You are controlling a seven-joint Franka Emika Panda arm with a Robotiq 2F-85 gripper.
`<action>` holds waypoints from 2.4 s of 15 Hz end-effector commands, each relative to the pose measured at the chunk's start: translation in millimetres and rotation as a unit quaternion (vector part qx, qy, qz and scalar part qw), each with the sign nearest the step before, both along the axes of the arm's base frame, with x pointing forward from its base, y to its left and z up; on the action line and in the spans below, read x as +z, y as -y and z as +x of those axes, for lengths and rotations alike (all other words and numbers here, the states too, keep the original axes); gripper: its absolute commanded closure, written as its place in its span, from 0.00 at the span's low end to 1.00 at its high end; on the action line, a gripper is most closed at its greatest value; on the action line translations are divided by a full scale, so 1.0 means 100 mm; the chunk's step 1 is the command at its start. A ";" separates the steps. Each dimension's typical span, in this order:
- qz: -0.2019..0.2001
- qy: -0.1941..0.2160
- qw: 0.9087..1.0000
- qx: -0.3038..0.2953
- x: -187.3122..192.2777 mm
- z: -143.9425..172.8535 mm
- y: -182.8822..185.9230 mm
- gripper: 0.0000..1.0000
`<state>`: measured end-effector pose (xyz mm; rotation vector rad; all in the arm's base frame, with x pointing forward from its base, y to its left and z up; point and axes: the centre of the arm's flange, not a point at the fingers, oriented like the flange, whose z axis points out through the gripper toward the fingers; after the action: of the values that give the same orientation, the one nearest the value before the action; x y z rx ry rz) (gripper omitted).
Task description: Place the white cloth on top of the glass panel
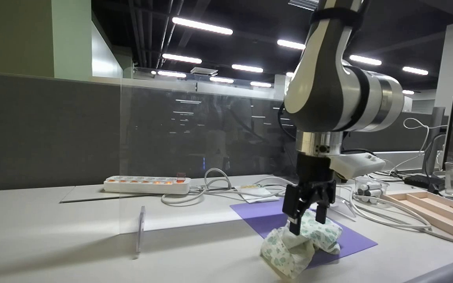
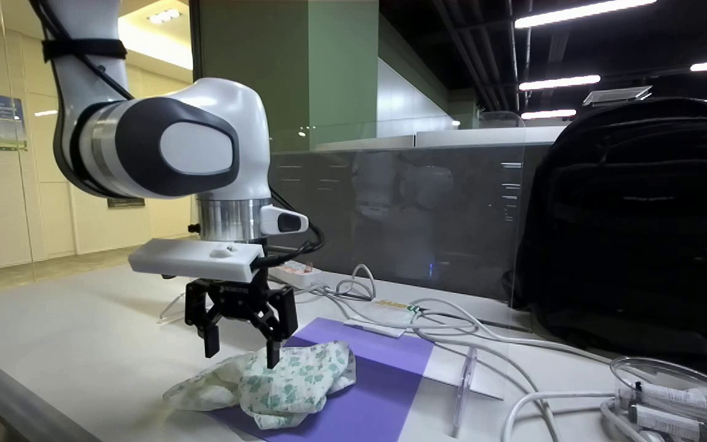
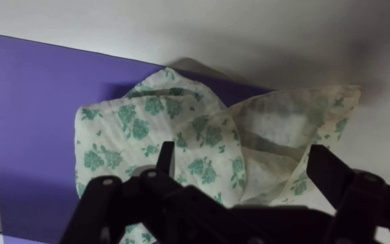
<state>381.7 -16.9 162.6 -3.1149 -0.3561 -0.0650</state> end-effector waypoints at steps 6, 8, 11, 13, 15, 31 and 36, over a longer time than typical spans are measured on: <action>-0.012 -0.001 1.000 -0.009 -0.22 0.01 0.16 0.62; -0.013 -0.004 1.000 -0.011 -0.23 0.01 0.20 0.76; -0.015 -0.003 1.000 -0.016 -0.22 0.00 0.24 0.96; -0.014 -0.003 1.000 -0.019 -0.18 0.01 0.24 1.00; -0.017 0.003 1.000 -0.017 -0.07 0.05 0.21 1.00; -0.018 -0.013 0.994 -0.105 2.63 0.61 -0.54 1.00; -0.014 0.025 0.996 -0.085 3.05 0.55 -0.56 0.99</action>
<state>436.6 39.2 467.9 -3.1691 -0.0907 -0.1414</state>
